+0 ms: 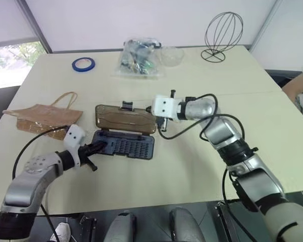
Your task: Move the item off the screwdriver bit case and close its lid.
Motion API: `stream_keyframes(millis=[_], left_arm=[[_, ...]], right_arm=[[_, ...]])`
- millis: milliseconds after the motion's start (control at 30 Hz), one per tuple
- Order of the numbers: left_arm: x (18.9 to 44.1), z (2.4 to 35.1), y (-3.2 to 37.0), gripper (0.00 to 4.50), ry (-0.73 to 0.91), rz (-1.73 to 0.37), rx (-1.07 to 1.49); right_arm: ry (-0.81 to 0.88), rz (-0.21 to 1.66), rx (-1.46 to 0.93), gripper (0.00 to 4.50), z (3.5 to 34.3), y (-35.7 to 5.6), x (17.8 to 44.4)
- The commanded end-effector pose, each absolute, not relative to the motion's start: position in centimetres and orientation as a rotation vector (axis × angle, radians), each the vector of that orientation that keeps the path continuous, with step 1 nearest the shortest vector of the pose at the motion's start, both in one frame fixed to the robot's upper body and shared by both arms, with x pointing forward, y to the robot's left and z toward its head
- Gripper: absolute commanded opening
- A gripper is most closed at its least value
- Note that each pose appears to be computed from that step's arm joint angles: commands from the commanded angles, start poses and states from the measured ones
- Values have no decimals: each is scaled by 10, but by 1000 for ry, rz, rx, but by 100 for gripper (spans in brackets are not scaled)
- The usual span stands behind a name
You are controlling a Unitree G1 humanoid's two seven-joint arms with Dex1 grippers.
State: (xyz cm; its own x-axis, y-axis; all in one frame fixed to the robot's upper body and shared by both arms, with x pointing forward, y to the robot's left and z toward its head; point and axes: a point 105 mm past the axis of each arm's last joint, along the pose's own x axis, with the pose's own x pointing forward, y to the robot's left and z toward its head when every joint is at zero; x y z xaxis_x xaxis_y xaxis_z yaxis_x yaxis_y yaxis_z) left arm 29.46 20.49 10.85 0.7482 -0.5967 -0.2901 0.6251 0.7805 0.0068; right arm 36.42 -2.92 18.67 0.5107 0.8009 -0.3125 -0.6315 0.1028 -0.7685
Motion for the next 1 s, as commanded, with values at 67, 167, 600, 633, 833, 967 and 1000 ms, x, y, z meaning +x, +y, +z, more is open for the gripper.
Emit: stream_keyframes(millis=[67, 167, 600, 633, 833, 967, 1000], left_arm=[[307, 134, 210, 0, 198, -633, 51], [313, 146, 208, 0, 173, -646, 41], [304, 145, 202, 0, 228, -726, 32], [302, 143, 203, 0, 238, -730, 34], [288, 125, 208, 0, 312, -748, 53], [287, 120, 207, 0, 317, -746, 58], [286, 119, 207, 0, 318, -746, 61]], right_arm=[[-375, 1104, -1016, 2, 204, -16, 335], [-432, 1120, -1028, 2, 198, -13, 322], [-170, 1077, -758, 2, 182, -24, 344], [-124, 1065, -721, 2, 182, -26, 349], [153, 998, -521, 2, 189, -30, 390], [208, 990, -543, 94, 189, -25, 406], [218, 987, -550, 141, 188, -23, 410]])
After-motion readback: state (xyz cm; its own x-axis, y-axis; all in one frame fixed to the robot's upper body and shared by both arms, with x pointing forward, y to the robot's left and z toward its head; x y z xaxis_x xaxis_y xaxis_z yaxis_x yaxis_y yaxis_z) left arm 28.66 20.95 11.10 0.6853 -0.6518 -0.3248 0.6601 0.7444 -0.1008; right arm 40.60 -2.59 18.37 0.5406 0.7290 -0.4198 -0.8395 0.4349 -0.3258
